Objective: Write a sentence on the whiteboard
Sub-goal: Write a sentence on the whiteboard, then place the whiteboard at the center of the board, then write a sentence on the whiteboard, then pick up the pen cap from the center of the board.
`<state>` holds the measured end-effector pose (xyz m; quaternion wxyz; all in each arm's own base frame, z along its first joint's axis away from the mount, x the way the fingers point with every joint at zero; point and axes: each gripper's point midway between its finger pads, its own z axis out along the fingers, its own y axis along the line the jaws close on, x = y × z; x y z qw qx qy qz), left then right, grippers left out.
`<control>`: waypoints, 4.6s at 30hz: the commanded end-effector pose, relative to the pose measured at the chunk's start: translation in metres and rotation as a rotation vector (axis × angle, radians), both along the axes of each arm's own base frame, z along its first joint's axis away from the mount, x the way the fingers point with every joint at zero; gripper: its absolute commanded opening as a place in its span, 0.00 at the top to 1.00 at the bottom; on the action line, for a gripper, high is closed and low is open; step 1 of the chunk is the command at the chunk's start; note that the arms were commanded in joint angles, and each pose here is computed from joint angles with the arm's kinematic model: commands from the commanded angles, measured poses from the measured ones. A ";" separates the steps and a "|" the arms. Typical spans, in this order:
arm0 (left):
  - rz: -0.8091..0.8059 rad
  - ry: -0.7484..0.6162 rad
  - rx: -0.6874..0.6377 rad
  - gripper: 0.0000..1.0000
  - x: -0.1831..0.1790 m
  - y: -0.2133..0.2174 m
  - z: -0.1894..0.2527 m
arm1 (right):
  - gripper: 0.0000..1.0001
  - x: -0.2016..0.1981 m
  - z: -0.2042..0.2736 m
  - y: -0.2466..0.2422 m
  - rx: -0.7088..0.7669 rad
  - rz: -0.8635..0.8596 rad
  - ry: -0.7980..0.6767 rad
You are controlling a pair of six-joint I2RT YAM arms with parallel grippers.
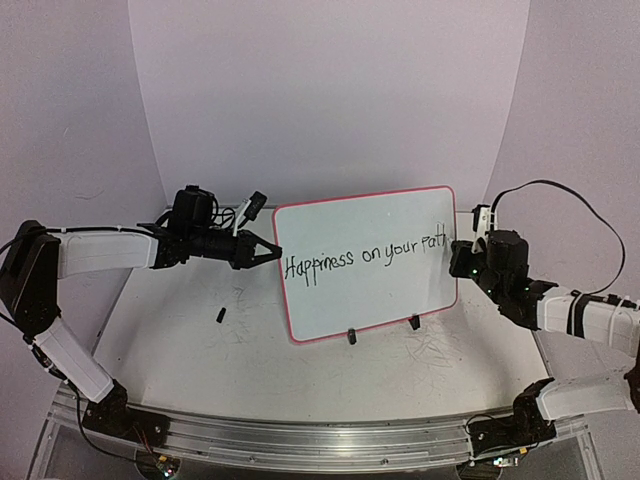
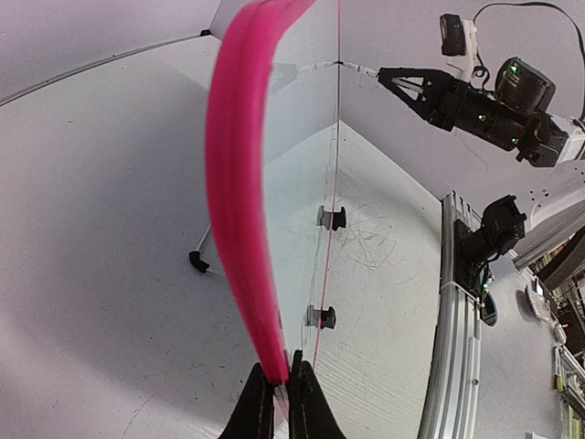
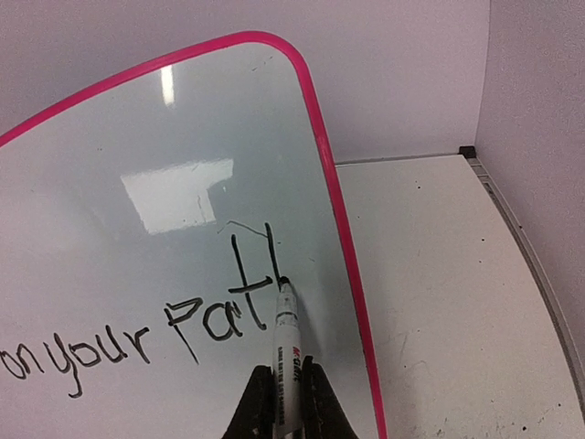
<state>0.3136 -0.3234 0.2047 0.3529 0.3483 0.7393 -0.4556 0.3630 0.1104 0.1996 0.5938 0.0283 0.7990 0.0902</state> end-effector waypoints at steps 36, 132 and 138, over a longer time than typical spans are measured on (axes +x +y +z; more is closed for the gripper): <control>0.030 -0.099 0.018 0.82 0.007 -0.003 0.026 | 1.00 -0.066 0.080 -0.025 0.058 0.034 -0.148; 0.772 0.245 0.189 0.23 0.002 0.116 -0.016 | 1.00 -0.063 0.069 -0.057 0.130 0.002 -0.133; 0.796 0.424 0.392 0.30 -0.005 0.126 -0.085 | 1.00 -0.052 0.074 -0.033 0.092 0.127 -0.097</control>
